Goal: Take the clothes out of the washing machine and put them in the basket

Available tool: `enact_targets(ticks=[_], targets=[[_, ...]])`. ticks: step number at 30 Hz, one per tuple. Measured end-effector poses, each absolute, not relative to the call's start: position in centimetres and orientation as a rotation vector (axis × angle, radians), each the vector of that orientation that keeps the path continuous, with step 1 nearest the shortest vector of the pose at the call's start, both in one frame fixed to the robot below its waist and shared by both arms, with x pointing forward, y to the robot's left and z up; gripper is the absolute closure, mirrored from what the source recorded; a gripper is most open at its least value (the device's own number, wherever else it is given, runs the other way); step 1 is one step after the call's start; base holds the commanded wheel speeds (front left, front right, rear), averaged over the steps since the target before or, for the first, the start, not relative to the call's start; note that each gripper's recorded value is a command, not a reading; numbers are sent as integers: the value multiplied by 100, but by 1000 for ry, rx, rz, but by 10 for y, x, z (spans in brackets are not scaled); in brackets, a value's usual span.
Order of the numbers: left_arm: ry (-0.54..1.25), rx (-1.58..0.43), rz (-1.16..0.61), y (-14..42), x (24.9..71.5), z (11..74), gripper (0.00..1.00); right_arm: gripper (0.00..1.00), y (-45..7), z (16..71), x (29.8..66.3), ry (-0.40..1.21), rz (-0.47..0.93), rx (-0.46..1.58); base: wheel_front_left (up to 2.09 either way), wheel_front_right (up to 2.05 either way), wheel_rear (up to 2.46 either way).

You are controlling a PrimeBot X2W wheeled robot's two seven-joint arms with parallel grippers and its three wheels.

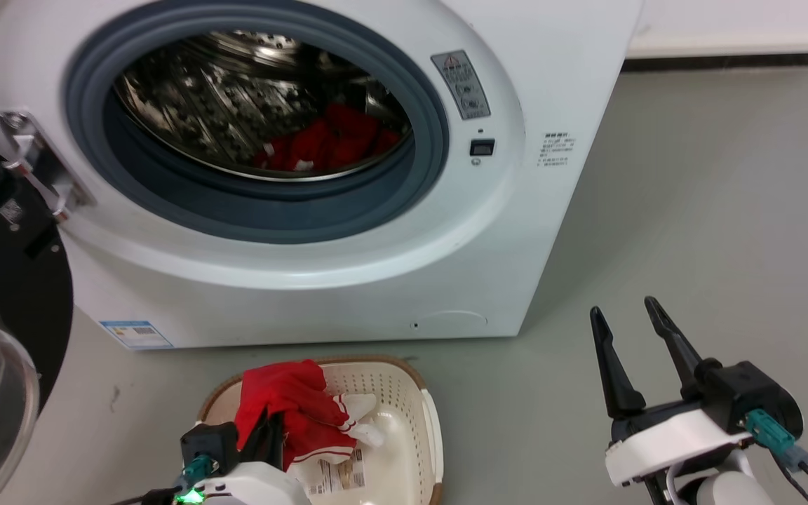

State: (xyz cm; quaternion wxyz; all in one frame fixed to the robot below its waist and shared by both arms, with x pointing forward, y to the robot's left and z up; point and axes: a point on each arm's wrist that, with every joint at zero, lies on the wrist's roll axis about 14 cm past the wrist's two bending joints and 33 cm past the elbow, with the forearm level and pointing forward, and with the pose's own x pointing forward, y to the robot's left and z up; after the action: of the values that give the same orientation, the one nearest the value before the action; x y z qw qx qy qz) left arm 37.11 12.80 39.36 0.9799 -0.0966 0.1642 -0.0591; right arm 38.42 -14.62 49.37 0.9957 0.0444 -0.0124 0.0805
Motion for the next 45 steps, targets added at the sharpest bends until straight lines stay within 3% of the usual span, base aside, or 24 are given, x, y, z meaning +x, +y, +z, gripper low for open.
enact_targets(ticks=[10, 21, 38, 39, 40, 41, 42, 45], targets=[[599, -160, -90, 133, 379, 307, 100, 0, -142, 474, 415, 13, 176, 91, 0, 0, 0], [750, -145, -65, 133, 404, 248, 100, 0, -144, 432, 444, 94, 175, 93, 0, 0, 0], [986, -128, 27, 144, 375, 168, 100, 0, -156, 380, 462, 200, 149, 83, 0, 0, 0], [986, -132, 24, 143, 375, 169, 71, 0, -156, 381, 461, 198, 148, 82, 0, 0, 0], [986, -135, 21, 142, 374, 171, 50, 0, -156, 382, 461, 196, 149, 80, 0, 0, 0], [982, -141, 18, 141, 374, 174, 6, 0, -156, 385, 460, 191, 149, 79, 0, 0, 0], [978, -145, 18, 141, 373, 177, 0, 0, -156, 388, 460, 186, 150, 78, 0, 0, 0], [962, -163, 19, 141, 370, 189, 0, 0, -156, 398, 454, 171, 149, 72, 0, 0, 0]])
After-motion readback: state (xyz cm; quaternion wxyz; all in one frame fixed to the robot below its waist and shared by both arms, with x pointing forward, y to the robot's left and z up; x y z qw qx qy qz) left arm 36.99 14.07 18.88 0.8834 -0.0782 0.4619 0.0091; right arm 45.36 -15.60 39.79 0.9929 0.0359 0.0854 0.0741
